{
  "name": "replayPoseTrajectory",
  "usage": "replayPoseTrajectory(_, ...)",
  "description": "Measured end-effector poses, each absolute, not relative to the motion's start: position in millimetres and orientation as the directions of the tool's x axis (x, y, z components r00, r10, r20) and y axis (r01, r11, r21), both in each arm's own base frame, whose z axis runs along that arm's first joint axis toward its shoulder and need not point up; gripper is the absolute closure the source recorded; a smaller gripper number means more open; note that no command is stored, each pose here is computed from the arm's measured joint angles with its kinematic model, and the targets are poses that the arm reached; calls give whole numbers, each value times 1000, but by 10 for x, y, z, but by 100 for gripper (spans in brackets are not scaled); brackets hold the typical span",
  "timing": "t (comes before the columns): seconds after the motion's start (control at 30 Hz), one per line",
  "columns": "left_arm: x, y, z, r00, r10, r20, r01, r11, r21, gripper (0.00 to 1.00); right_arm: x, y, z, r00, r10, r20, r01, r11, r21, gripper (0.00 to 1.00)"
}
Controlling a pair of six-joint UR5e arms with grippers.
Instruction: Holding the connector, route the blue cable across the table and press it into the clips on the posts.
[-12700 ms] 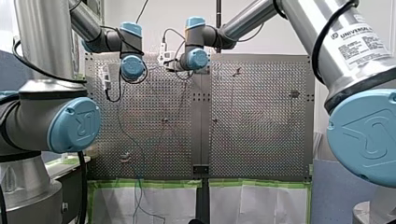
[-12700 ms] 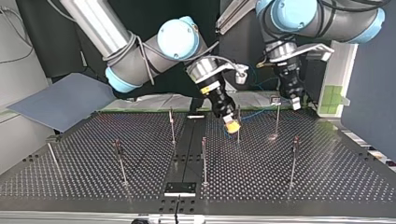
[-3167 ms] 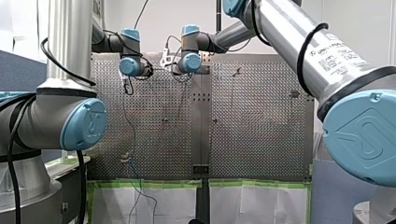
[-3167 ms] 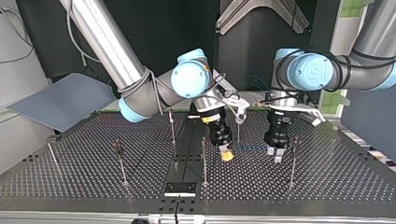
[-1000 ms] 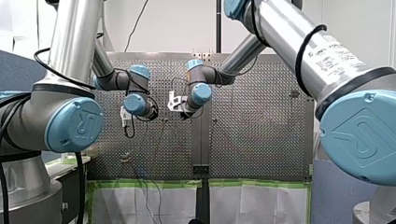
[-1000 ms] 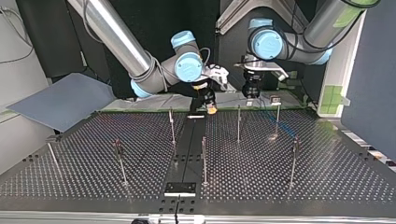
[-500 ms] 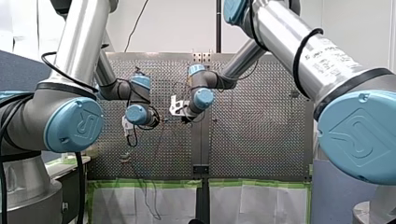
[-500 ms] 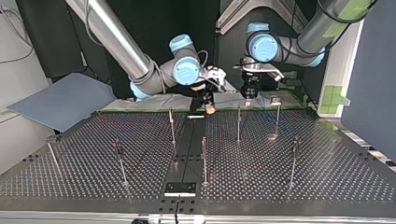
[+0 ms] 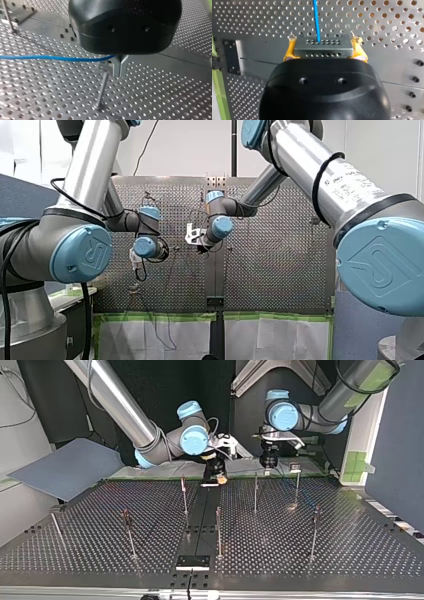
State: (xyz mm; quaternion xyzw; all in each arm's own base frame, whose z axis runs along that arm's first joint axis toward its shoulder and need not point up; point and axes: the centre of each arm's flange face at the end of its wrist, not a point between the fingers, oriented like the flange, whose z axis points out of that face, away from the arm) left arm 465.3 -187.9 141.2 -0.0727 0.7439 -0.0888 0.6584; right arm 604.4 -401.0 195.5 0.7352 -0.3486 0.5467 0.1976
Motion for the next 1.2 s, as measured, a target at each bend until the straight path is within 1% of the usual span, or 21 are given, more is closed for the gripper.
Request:
replayPoseTrajectory(0.4, 4934, -1828, 1523, -77, -242, -967, 12, 970, -243, 100, 6005, -4085, 1960, 154, -296, 943, -731, -676, -93, 100)
replayPoseTrajectory(0.73, 5180, -1777, 1444, -82, -256, -963, 24, 966, -259, 100, 5990, -4139, 1985, 147, -293, 945, -731, -675, -96, 100)
replayPoseTrajectory(1.2, 5460, -1632, 1617, -33, -286, -958, 38, 957, -287, 100, 5895, -4298, 1996, 133, -290, 948, -748, -657, -96, 100)
